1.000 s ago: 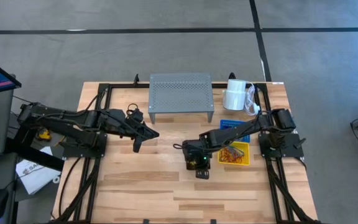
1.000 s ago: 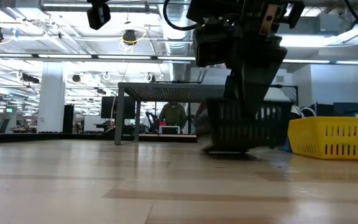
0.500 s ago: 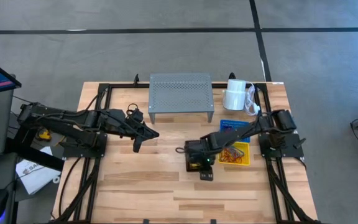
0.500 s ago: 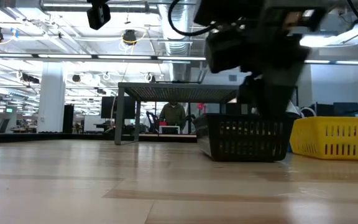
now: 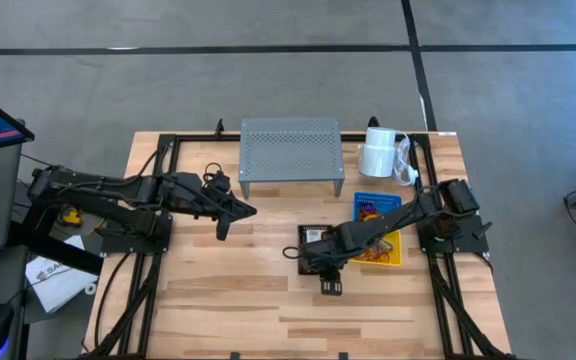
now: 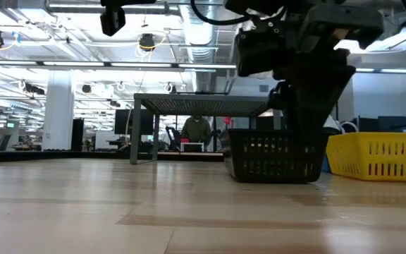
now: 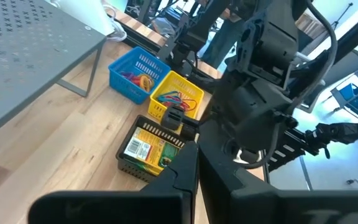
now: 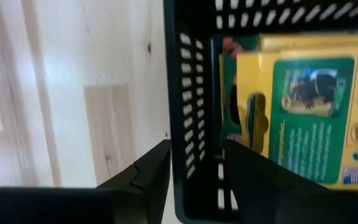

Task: Pick & Place Office Desk Supplies
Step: Put the black basket on the shelf

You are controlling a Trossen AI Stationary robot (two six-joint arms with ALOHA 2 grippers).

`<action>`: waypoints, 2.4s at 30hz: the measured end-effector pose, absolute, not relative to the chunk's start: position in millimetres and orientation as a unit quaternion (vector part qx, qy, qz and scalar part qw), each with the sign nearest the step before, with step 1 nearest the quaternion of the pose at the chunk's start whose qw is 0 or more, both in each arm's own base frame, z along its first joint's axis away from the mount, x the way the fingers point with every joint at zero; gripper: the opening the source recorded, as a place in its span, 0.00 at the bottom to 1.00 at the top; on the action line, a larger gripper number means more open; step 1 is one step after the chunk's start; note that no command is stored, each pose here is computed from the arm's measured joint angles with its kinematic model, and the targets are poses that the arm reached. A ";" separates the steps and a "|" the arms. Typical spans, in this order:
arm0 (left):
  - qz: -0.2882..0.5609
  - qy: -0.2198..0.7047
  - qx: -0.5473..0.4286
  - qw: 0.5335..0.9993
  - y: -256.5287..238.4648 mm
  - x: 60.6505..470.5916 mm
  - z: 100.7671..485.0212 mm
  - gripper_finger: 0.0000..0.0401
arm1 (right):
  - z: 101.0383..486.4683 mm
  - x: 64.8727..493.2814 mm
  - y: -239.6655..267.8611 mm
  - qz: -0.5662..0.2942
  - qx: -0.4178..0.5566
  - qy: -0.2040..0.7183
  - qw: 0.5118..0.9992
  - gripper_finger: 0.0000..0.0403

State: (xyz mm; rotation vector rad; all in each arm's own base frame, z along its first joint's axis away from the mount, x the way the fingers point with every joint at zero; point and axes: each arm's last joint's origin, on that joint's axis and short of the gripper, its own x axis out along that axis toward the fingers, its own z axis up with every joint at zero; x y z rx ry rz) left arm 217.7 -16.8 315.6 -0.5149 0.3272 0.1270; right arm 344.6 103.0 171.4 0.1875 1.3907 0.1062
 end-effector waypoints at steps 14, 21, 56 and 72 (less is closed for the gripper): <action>0.064 0.156 -0.255 0.952 -15.6 218.0 316.4 0.02 | 134.4 373.5 118.3 0.059 0.098 0.668 0.735 0.35; 0.064 0.157 -0.254 0.952 -15.6 217.9 316.4 0.02 | 137.2 392.3 123.1 0.056 0.070 0.655 0.750 0.22; 0.086 0.114 -0.253 0.957 -8.1 154.3 342.2 0.02 | 223.1 344.0 125.6 0.030 0.063 0.662 0.746 0.00; 0.130 0.141 -0.239 0.952 -6.2 156.1 334.3 0.02 | 304.0 338.2 118.5 0.006 0.031 0.647 0.762 0.00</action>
